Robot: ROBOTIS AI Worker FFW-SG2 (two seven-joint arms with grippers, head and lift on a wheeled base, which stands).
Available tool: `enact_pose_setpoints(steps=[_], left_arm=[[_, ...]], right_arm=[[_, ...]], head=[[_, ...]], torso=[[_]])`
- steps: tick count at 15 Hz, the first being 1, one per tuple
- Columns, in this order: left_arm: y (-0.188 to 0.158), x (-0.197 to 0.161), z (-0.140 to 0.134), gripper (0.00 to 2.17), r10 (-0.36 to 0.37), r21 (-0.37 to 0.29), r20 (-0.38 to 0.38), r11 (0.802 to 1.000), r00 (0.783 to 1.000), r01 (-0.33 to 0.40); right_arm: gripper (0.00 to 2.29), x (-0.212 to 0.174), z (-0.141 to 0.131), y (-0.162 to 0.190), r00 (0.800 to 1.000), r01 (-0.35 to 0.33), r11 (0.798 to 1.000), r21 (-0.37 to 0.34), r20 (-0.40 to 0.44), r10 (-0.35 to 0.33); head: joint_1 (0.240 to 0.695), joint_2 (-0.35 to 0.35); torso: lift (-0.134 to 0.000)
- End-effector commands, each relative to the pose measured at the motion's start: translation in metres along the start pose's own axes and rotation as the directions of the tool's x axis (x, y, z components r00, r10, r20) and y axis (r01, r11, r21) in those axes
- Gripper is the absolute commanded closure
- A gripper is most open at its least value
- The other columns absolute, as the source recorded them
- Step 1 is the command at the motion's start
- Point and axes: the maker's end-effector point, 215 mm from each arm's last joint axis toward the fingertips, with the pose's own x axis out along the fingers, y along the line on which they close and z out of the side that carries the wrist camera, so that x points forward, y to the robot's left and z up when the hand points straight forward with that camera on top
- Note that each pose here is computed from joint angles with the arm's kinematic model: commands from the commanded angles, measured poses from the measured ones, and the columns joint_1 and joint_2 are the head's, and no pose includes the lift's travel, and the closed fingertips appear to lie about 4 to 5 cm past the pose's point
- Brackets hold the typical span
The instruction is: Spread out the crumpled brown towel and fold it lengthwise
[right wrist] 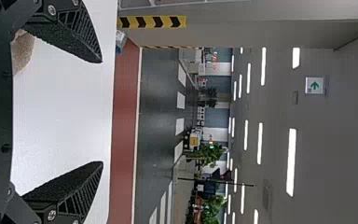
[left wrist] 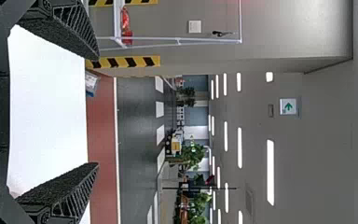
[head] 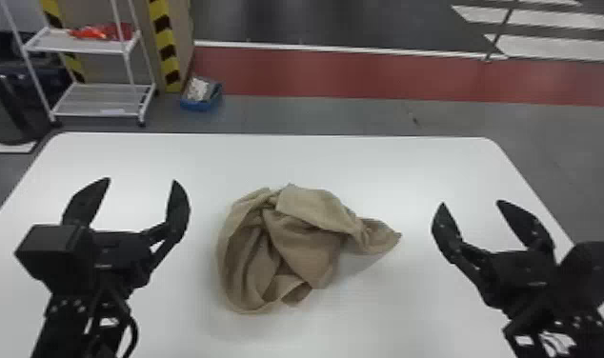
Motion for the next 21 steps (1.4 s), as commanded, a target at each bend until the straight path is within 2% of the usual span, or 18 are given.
enact_pose_setpoints(steps=[1, 12, 14, 16, 18, 19, 21], left_arm=[[0.002, 0.000, 0.001, 0.08, 0.003, 0.002, 0.002, 1.000, 1.000, -0.003], [0.005, 0.000, -0.004, 0.08, 0.001, 0.014, -0.007, 1.000, 1.000, 0.000], [0.005, -0.001, -0.012, 0.08, -0.004, 0.018, -0.021, 1.000, 1.000, 0.005], [0.007, -0.001, -0.028, 0.08, -0.003, 0.024, -0.048, 1.000, 0.999, 0.004], [0.008, -0.004, -0.034, 0.08, -0.004, 0.025, -0.052, 1.000, 0.999, 0.005], [0.009, -0.005, -0.036, 0.08, -0.002, 0.023, -0.051, 1.000, 0.999, 0.003], [0.009, -0.006, -0.035, 0.08, -0.002, 0.019, -0.044, 1.000, 0.999, 0.003]], right_arm=[[0.11, 0.001, -0.002, 0.000, 1.000, 0.002, 1.000, 0.001, -0.005, -0.002], [0.11, 0.005, -0.009, -0.001, 1.000, 0.005, 1.000, -0.008, -0.012, -0.005], [0.11, 0.008, -0.011, 0.003, 1.000, -0.002, 1.000, -0.006, -0.016, 0.002], [0.13, 0.013, -0.020, 0.026, 0.997, -0.070, 0.998, 0.008, -0.030, 0.070], [0.16, 0.013, -0.025, 0.064, 0.983, -0.178, 0.983, 0.035, -0.033, 0.179], [0.19, 0.013, -0.024, 0.088, 0.969, -0.243, 0.969, 0.046, -0.027, 0.245], [0.19, 0.010, -0.023, 0.132, 0.926, -0.374, 0.925, 0.061, -0.024, 0.376]], head=[[0.695, -0.100], [0.695, -0.095], [0.695, -0.094], [0.695, -0.091], [0.695, -0.072], [0.695, -0.042], [0.695, 0.005]], torso=[[-0.124], [-0.124], [-0.124], [-0.124], [-0.124], [-0.124], [-0.124]])
